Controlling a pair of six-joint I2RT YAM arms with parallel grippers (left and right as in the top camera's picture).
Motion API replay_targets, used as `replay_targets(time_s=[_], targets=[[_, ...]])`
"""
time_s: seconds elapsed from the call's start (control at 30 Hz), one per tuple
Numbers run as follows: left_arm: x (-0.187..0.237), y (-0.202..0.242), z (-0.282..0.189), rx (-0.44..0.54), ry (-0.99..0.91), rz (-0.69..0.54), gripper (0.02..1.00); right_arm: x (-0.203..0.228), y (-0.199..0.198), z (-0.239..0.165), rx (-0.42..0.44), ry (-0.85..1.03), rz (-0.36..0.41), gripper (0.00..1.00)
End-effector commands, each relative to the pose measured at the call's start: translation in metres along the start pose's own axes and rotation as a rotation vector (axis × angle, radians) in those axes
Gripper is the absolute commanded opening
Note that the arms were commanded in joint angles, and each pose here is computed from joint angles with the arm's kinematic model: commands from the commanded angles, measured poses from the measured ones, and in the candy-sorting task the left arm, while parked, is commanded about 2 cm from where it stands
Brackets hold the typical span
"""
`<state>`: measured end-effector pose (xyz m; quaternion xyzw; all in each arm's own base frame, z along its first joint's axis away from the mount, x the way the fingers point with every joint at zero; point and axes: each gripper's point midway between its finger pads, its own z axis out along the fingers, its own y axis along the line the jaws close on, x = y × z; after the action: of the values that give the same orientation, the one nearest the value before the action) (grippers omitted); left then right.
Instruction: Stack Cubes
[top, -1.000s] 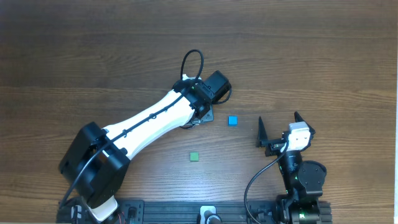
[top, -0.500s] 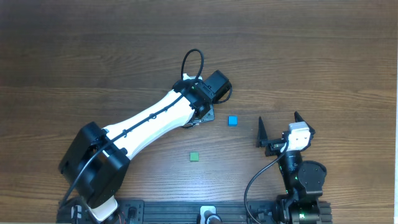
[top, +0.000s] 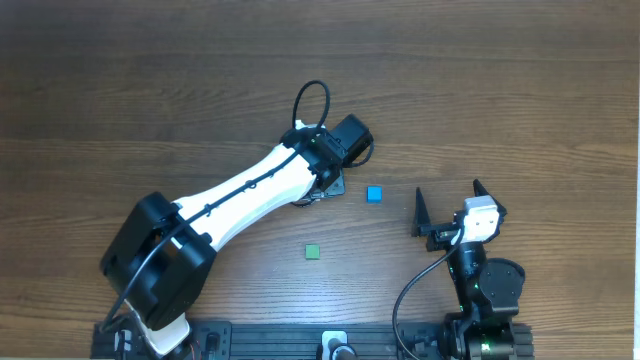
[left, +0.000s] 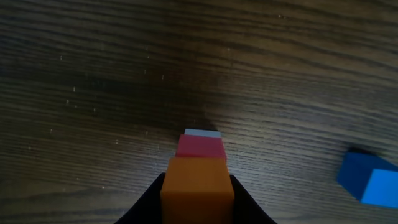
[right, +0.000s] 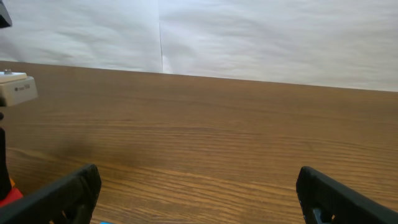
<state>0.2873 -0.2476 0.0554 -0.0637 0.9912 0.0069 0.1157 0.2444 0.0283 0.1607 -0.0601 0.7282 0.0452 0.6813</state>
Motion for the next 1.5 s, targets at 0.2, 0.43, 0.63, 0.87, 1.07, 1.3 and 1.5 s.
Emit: replay_targets(time_s=[0.2,0.43,0.63,0.87,1.07,1.3,1.5], targets=[[-0.0007,0.004,0.0061,-0.018,0.003,-0.016,0.042,0.0024,0.0005,0.0003,0.0,0.0,0.0,0.991],[-0.0001,0.0036,0.0061,-0.016,0.006,-0.016,0.045,0.0024,0.0005,0.0003,0.0,0.0,0.0,0.993],[0.0001,0.0035,0.0061,-0.015,0.007,-0.016,0.047,0.0024,0.0005,0.0003,0.0,0.0,0.0,0.993],[0.0006,0.0033,0.0063,-0.014,0.01,-0.016,0.049,0.0024,0.0005,0.0003,0.0,0.0,-0.001,0.991],[0.0009,0.0036,0.0064,-0.015,0.011,-0.016,0.053,0.0024,0.0005,0.0003,0.0,0.0,0.0,0.993],[0.0026,0.0032,0.0069,-0.011,0.019,-0.015,0.058,0.0024,0.0005,0.0003,0.0,0.0,-0.001,0.993],[0.004,0.004,0.0079,-0.013,0.023,-0.015,0.066,0.0024,0.0005,0.0003,0.0,0.0,-0.001,0.991]])
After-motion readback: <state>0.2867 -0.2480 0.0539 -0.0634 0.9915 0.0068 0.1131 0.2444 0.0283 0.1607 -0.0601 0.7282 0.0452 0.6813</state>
